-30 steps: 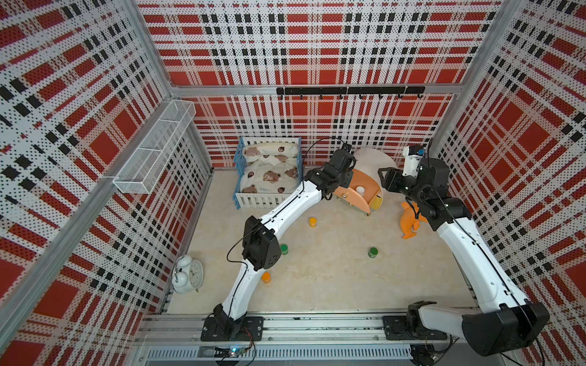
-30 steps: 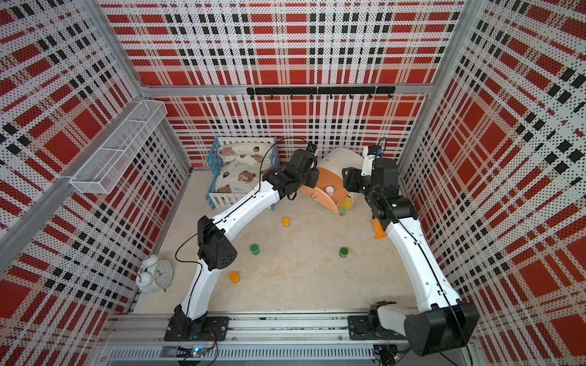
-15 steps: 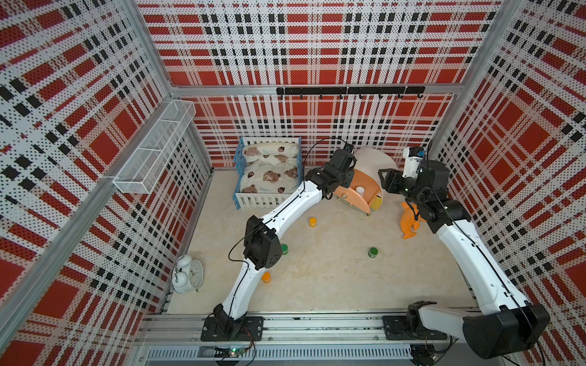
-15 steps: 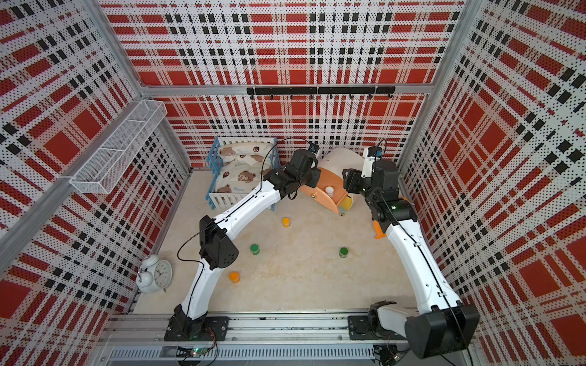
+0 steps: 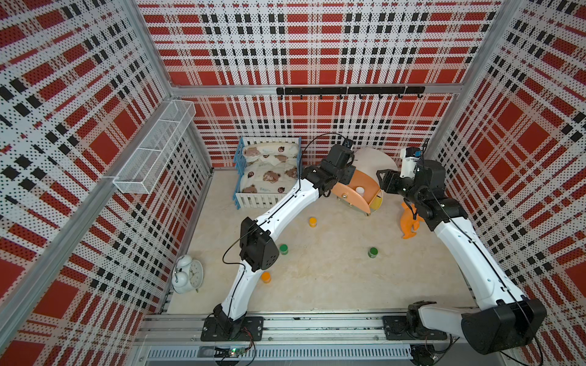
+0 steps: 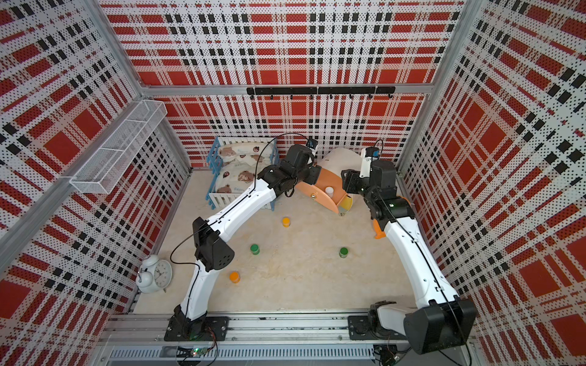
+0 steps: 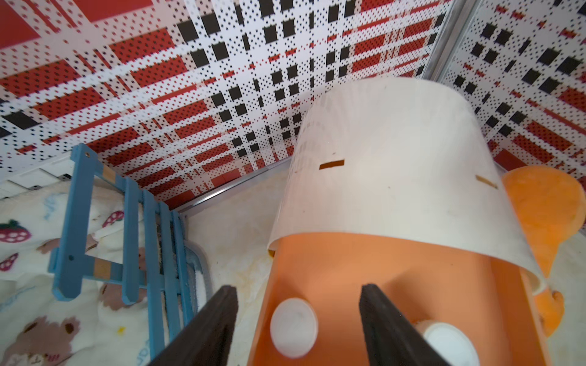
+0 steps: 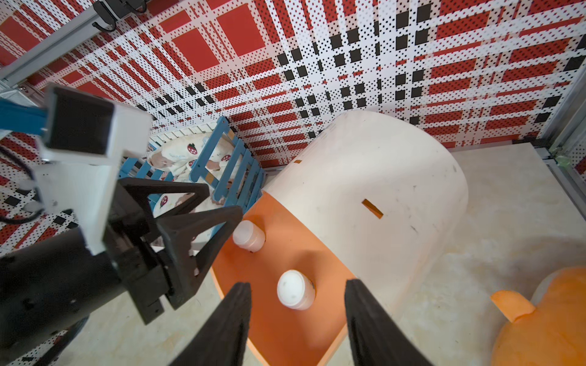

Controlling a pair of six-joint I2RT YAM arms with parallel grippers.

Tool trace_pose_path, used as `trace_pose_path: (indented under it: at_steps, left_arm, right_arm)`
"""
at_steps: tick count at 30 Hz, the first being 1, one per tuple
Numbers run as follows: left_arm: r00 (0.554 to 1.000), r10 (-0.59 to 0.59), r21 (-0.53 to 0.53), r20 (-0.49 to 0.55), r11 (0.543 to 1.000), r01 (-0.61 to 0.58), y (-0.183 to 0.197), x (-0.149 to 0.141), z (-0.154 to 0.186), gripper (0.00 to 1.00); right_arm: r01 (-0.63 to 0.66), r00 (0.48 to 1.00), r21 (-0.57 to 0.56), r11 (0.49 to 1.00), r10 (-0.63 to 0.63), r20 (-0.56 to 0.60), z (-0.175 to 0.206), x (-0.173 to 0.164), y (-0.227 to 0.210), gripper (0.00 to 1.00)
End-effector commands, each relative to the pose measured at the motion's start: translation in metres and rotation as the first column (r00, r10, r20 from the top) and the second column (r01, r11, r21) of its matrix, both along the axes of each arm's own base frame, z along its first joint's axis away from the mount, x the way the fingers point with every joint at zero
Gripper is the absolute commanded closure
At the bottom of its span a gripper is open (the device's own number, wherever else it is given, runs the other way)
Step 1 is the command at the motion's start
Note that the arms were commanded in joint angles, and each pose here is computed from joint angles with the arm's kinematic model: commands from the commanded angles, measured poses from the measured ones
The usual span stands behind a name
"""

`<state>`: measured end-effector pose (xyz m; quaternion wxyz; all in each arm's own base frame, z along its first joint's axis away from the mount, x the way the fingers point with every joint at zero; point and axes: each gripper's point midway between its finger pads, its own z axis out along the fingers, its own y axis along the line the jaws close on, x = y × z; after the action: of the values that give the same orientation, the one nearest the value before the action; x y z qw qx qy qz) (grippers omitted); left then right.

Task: Put the paint cans in the drawer according to color
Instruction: Place the paint can in the drawer, then close the drawer in the storage box.

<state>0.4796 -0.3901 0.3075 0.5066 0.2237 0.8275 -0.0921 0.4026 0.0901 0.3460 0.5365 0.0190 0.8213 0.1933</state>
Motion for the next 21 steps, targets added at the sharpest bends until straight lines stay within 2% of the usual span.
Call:
trace_pose_path:
  at_steps: [1,7,13,18,21]
  left_arm:
    - [0.999,-0.001,-0.05,0.052,0.999,0.004,0.006,-0.028,0.044,0.34]
    - [0.999,-0.03,-0.108,0.02,0.994,0.032,0.012,-0.062,0.037,0.34]
    - [0.995,-0.095,-0.246,-0.024,0.966,0.086,0.021,-0.092,0.018,0.34]
    - [0.986,-0.157,-0.411,-0.051,0.903,0.122,0.035,-0.109,0.004,0.35]
    - [0.981,-0.169,-0.511,-0.093,0.854,0.098,0.053,-0.112,-0.012,0.43]
  right_arm:
    - [-0.007,0.999,0.015,1.0,0.007,0.04,0.019,0.013,-0.005,0.41]
    - [-0.015,0.998,0.0,1.0,0.015,0.053,0.034,0.04,-0.009,0.37]
    - [-0.018,0.999,0.028,0.999,0.017,0.039,0.036,0.076,-0.018,0.38]
    - [-0.025,0.998,0.027,0.999,0.023,0.056,0.049,0.101,-0.022,0.38]
    - [-0.03,0.999,0.018,0.999,0.029,0.039,0.05,0.119,-0.024,0.39]
